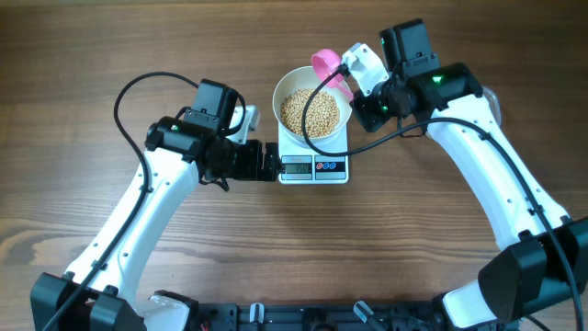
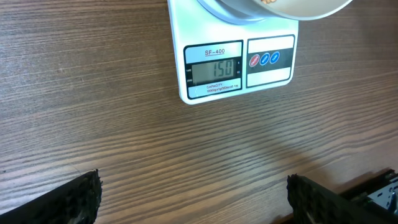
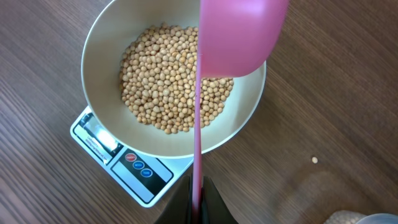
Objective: Scoop item into bowl and weigh 150g on scale
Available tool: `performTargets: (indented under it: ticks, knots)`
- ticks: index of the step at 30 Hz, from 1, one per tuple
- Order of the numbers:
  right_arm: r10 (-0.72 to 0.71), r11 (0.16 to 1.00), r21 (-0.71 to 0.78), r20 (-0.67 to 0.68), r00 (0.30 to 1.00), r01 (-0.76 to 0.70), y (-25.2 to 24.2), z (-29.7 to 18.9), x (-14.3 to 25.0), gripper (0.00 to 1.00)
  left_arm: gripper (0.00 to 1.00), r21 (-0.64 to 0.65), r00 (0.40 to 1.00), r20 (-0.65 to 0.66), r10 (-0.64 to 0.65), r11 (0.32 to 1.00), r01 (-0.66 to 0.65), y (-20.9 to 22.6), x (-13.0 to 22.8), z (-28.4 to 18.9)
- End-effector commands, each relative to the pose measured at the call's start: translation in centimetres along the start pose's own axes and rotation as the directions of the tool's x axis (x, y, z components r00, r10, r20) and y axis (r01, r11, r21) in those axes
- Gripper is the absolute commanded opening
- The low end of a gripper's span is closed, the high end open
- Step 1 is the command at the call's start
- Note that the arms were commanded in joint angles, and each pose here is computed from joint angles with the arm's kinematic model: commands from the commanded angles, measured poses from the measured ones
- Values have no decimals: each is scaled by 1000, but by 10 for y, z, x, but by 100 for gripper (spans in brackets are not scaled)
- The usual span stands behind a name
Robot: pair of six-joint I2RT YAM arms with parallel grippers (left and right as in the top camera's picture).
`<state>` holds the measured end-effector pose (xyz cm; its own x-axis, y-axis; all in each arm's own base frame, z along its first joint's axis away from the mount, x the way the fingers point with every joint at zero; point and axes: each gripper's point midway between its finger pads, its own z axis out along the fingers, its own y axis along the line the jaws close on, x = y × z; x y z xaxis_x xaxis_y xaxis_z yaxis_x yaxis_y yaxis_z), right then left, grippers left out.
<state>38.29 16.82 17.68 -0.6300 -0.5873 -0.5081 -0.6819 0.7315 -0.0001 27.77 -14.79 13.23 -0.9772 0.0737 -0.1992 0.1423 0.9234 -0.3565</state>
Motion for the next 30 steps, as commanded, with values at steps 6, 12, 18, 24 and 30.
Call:
performTargets:
  ticks: [6,12,18,24,30]
  knots:
    - [-19,1000,-19,4,1000,19,4,4,-2,4,100,3,1000,-5,16,1000,-16,1,0,2]
    - [104,994,-30,42,994,-103,3,3,-12,4,100,3,1000,-5,16,1000,-16,1,0,2]
    - [243,965,-117,71,967,-234,-2,-3,-14,4,100,3,1000,-5,16,1000,-16,1,0,2]
    - [435,871,-302,109,894,-387,-22,-23,-14,4,100,3,1000,-5,16,1000,-16,1,0,2]
    - [606,763,-350,97,790,-543,-68,-47,15,4,100,3,1000,-5,16,1000,-16,1,0,2]
